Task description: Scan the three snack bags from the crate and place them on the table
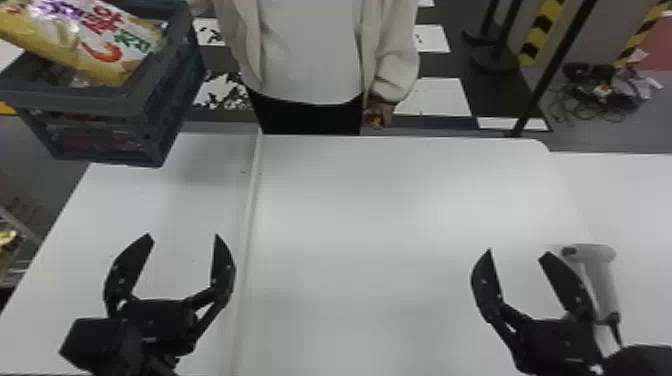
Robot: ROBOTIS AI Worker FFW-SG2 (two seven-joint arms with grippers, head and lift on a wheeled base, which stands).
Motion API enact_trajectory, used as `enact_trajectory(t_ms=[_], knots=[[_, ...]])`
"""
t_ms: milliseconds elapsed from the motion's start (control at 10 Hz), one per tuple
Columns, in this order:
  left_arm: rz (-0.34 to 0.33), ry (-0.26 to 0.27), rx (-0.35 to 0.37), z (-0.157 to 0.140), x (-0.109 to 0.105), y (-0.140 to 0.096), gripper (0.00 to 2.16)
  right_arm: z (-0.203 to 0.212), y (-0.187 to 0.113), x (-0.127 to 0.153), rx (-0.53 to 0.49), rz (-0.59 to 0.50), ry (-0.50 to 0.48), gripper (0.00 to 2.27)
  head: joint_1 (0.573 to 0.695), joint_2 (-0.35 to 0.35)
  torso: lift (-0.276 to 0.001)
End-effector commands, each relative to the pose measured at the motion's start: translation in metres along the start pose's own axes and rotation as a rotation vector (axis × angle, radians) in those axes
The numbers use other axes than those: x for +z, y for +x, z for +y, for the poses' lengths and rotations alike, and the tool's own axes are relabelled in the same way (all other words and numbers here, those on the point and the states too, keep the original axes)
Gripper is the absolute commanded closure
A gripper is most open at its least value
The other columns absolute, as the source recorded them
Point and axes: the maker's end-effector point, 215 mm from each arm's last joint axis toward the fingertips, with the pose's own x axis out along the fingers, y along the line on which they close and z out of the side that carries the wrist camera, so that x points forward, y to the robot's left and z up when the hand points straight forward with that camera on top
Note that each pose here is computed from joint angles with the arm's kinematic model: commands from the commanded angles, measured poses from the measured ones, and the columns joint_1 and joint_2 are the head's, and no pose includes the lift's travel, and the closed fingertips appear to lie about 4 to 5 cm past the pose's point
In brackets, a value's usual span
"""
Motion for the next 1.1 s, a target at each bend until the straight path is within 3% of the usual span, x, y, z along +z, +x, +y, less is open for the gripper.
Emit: enact_trajectory(t_ms=[0, 1000], knots=[[0.004, 0.000, 0.000, 0.0000, -0.0015, 0.0004, 0.02, 0.0000, 0.0001, -0.0013, -0.001, 0.003, 0.001, 0.08, 0.695, -0.008, -0.062], [0.003, 0.004, -0.006, -0.0017, -0.0019, 0.0012, 0.02, 0.0004, 0.0008, -0.0038, 0.000, 0.010, 0.000, 0.08, 0.695, -0.009, -0.062]])
